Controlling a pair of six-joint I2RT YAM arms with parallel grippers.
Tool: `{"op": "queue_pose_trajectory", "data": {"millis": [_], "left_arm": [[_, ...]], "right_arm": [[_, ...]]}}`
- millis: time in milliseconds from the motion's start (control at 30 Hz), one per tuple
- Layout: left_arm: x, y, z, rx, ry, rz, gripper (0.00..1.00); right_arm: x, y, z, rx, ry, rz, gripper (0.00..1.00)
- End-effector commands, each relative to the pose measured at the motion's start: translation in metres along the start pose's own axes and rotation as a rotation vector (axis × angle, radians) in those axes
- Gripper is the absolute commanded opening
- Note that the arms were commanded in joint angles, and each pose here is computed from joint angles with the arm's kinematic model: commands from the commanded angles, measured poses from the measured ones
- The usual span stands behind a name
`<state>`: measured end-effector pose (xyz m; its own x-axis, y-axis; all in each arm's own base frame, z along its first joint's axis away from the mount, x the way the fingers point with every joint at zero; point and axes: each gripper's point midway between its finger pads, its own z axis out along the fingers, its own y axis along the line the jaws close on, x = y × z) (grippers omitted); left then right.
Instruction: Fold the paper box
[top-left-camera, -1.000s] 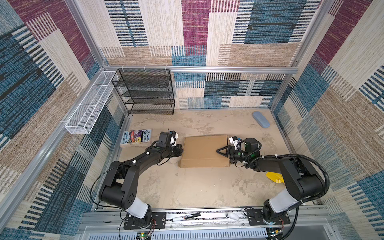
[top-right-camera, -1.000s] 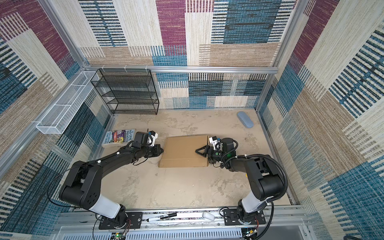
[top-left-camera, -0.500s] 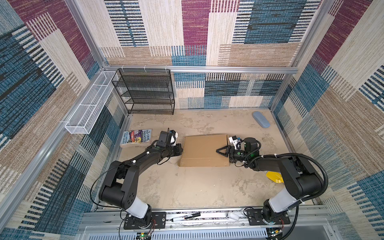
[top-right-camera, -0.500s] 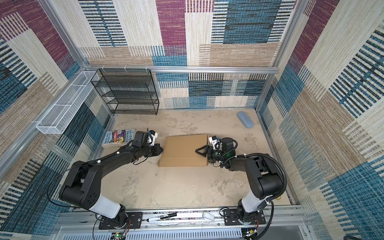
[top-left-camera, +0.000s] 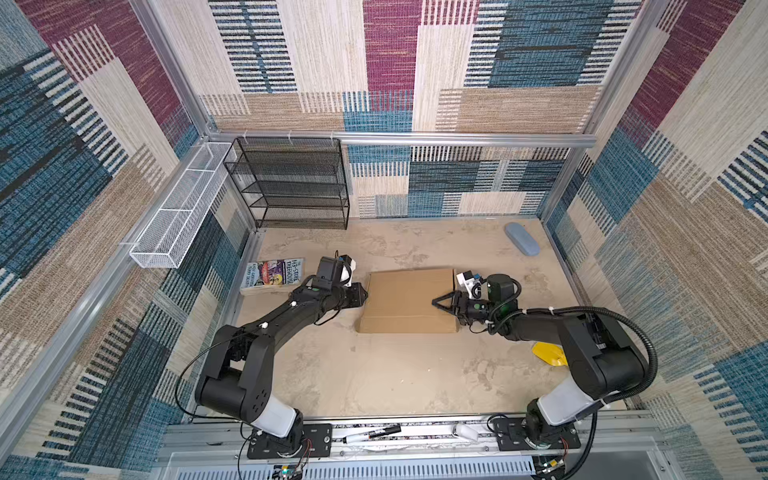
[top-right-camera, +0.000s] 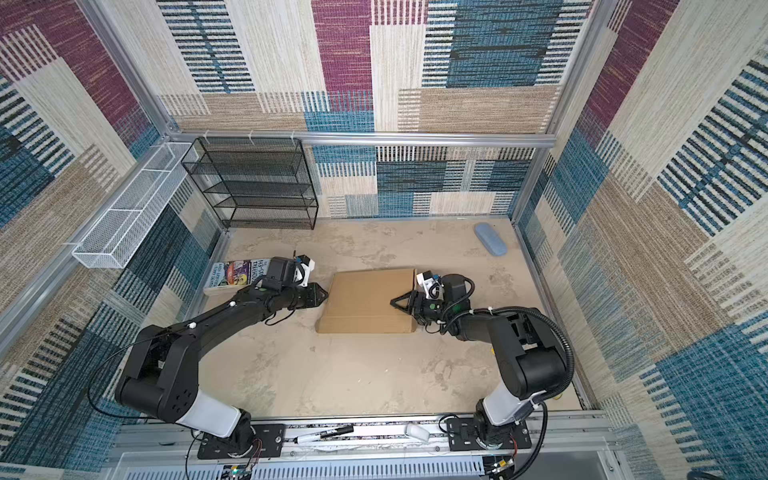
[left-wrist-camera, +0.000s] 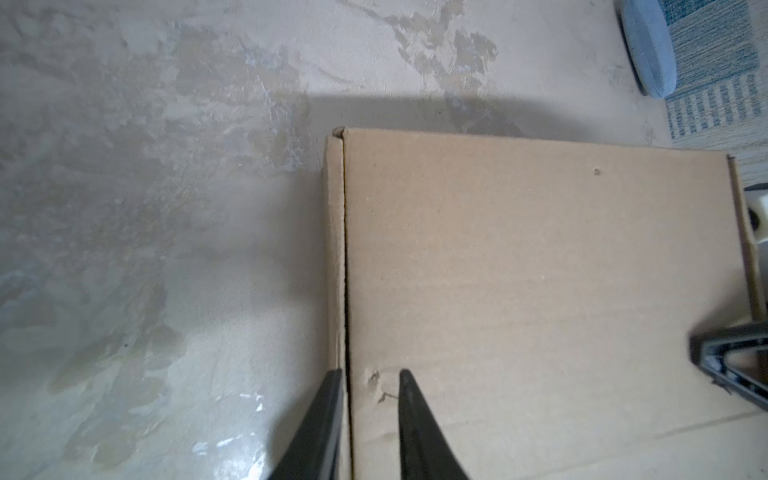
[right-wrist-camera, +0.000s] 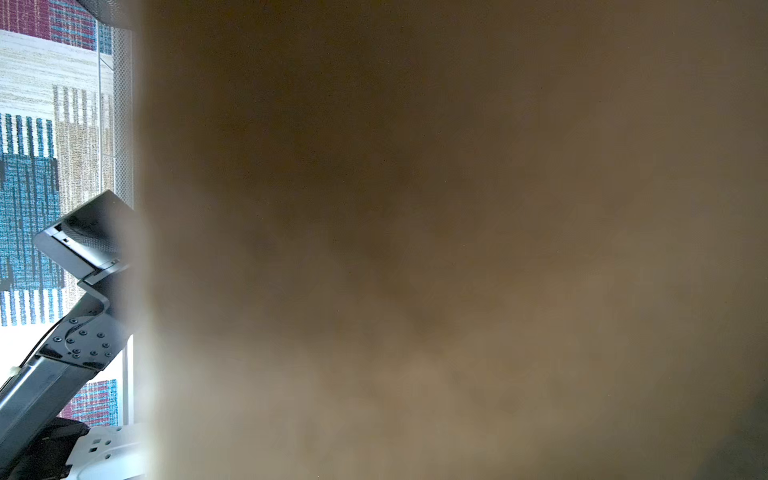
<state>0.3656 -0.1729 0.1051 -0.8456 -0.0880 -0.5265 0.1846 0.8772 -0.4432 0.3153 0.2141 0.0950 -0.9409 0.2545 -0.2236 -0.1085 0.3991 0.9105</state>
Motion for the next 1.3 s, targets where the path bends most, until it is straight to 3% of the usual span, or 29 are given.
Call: {"op": "queue_pose_trajectory", "data": {"millis": [0, 433, 567, 900, 1267], "left_arm": [[-0.004, 0.002, -0.007, -0.029, -0.004, 0.033, 0.29], [-0.033, -0.002, -0.054, -0.014, -0.122, -0.002, 0.46], [-0.035, -0.017, -0.067, 0.060, -0.137, -0.012, 0.64], [-0.023, -0.027, -0.084, 0.181, -0.161, -0.045, 0.67], [-0.001, -0.016, -0.072, 0.258, -0.169, -0.117, 0.67]], "right_arm": [[-0.003, 0.004, -0.001, -0.006, -0.011, -0.036, 0.66], [-0.008, 0.025, -0.007, -0.122, 0.014, -0.142, 0.63], [-0.012, 0.030, -0.008, -0.173, 0.042, -0.161, 0.61], [-0.015, 0.032, -0.009, -0.223, 0.088, -0.177, 0.59], [-0.026, 0.050, -0.016, -0.242, 0.076, -0.194, 0.58]]}}
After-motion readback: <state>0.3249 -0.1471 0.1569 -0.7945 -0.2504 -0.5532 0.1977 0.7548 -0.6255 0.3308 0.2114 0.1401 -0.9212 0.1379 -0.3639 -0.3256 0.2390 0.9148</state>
